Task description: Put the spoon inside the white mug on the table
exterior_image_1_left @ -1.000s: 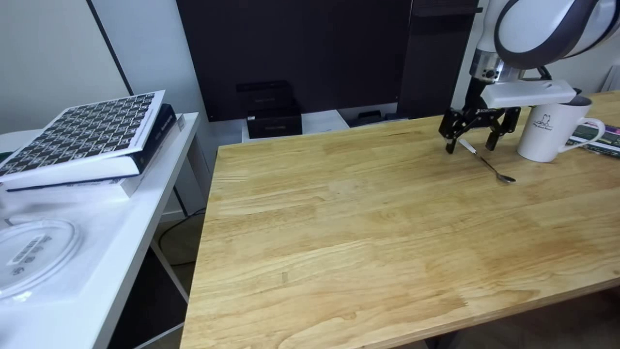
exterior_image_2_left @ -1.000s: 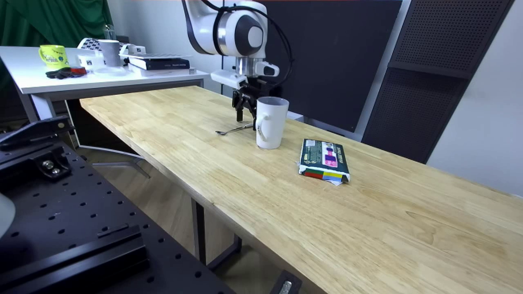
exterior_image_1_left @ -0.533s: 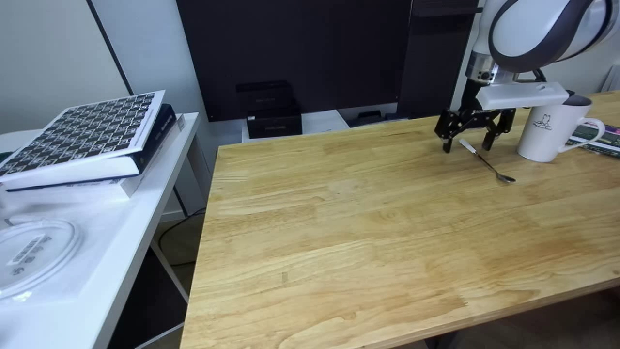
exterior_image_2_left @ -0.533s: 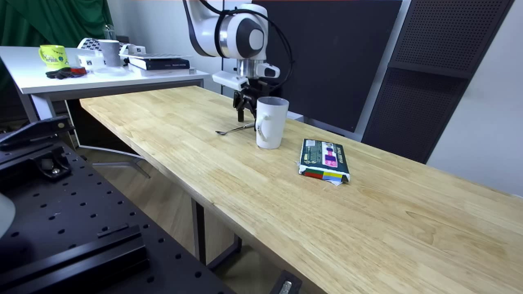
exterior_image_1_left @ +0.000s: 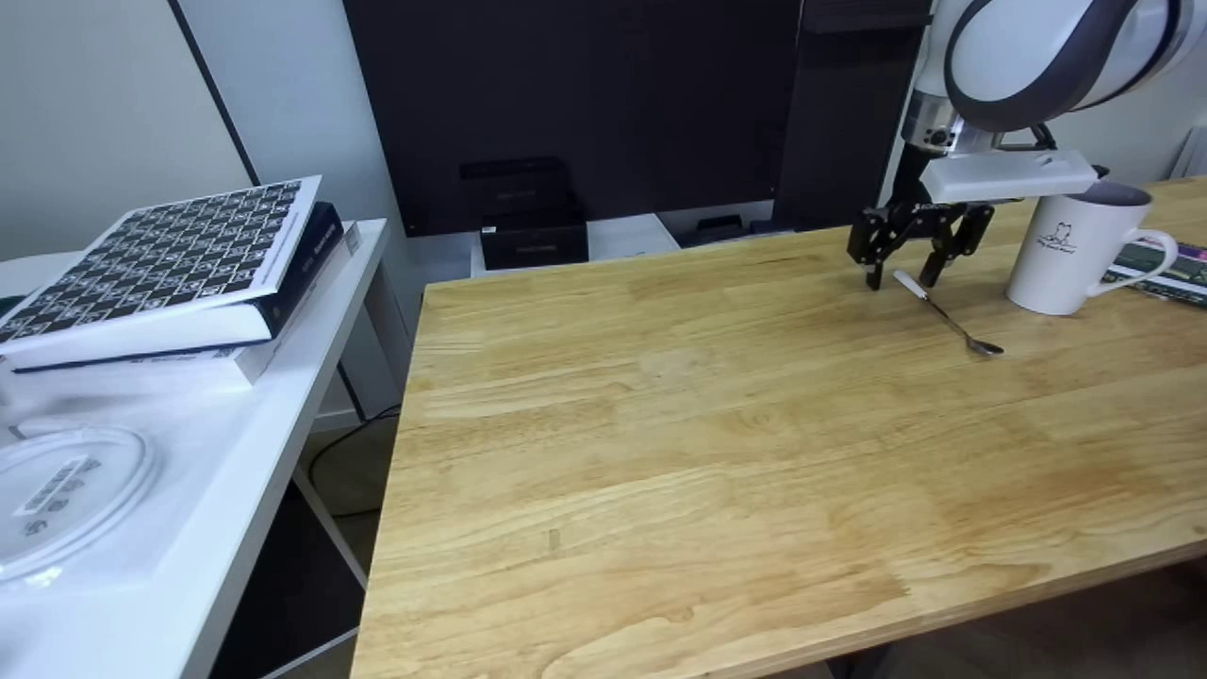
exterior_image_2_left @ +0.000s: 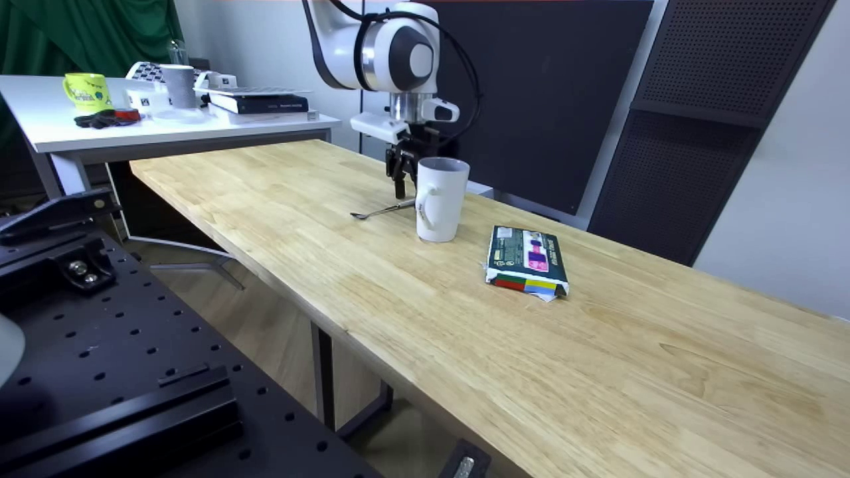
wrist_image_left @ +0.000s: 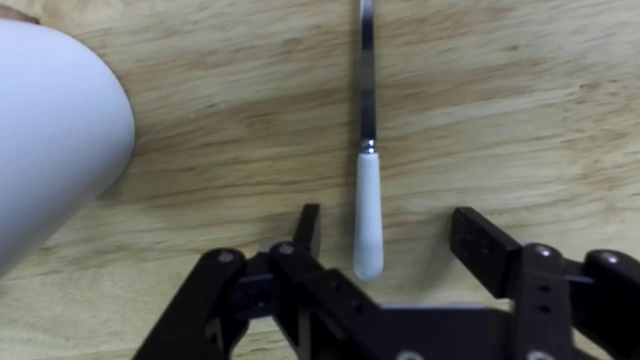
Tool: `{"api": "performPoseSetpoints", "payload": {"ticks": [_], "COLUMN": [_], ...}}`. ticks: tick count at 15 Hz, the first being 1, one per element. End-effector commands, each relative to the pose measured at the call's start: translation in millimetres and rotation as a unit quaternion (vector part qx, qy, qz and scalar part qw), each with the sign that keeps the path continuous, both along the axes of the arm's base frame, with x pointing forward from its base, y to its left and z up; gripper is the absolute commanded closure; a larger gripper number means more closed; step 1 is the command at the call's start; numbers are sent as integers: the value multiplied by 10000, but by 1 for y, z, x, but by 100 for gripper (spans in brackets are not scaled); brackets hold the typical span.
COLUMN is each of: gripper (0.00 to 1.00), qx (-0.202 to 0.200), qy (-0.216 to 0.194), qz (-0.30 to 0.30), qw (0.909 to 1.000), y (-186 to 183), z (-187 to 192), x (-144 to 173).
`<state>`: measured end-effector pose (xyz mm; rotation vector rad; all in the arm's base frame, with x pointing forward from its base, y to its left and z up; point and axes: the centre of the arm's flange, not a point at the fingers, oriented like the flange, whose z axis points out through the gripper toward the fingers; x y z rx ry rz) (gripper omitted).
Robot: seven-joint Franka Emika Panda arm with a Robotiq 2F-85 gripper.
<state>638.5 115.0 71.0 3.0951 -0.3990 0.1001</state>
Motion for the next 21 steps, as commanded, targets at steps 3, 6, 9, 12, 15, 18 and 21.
{"api": "performPoseSetpoints", "payload": {"ticks": [3,6,9,12,15,18,21], "gripper": [74,95,96,96,96,96,96], "qx": [-68,-85,-123,-177,-105,-85,-165], "qy": [-92,-76,97,266,281,208,60], "qz": [-102,-178,-328,-377,-410,-387,-340], "qw": [9999,9998,9993,9988,9987,9990,9993], "y": [1,-2,-9,-13,-16,-19,-24], "z": [5,8,11,29,64,104,149], "x": [17,19,22,32,51,65,72]}}
